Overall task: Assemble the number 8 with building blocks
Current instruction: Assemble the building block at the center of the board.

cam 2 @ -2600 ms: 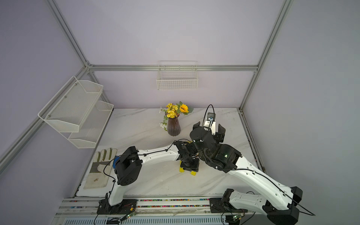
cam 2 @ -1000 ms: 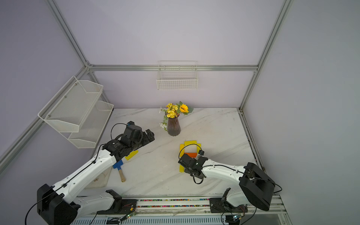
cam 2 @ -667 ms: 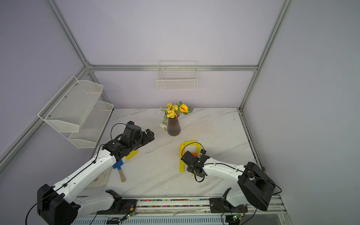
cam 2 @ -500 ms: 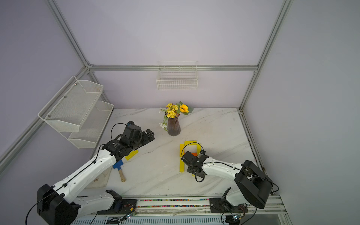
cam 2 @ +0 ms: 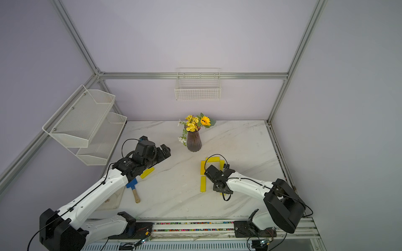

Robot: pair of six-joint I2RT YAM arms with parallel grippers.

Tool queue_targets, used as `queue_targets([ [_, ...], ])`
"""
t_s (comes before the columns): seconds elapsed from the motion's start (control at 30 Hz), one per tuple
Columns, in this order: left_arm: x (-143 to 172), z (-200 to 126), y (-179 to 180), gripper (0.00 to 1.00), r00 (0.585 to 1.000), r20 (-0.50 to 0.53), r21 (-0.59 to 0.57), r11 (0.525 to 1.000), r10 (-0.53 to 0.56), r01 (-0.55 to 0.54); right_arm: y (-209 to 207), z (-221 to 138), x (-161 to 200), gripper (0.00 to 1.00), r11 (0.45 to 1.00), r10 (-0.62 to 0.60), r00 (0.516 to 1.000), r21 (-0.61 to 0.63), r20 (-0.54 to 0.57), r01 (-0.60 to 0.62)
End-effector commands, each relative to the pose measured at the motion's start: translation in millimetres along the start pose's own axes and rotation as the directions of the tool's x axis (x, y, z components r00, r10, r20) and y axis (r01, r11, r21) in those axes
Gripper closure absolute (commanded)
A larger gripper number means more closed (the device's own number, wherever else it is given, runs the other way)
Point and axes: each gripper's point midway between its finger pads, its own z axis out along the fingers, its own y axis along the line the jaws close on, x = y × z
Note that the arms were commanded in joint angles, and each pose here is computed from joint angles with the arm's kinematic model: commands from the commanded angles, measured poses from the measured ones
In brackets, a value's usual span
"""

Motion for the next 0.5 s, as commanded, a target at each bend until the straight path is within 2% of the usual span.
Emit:
queue_targets([
  [0.0,-11.4,-7.2,-6.1,0.00,0.999,0.043,0.047,0.999,-0.023,0.021,-10.7,-18.6,-26.5,0.73,0.997,-0.078,0.995,0.021,0.068,0.077],
  [0.17,-11.6,-4.9,-4.9,0.00,0.999,0.035,0.050,0.998,-0.030,0.028,-14.9,-9.2,-31.2,0.74,0.991,-0.128,0.991,0.048,0.037,0.126],
  [0.47,-16.2,-6.0,-4.7,0.00,0.998,0.044,0.055,0.998,-0.036,0.034,1.9,20.0,-15.8,0.73,0.979,-0.202,0.979,-0.007,-0.036,0.202],
])
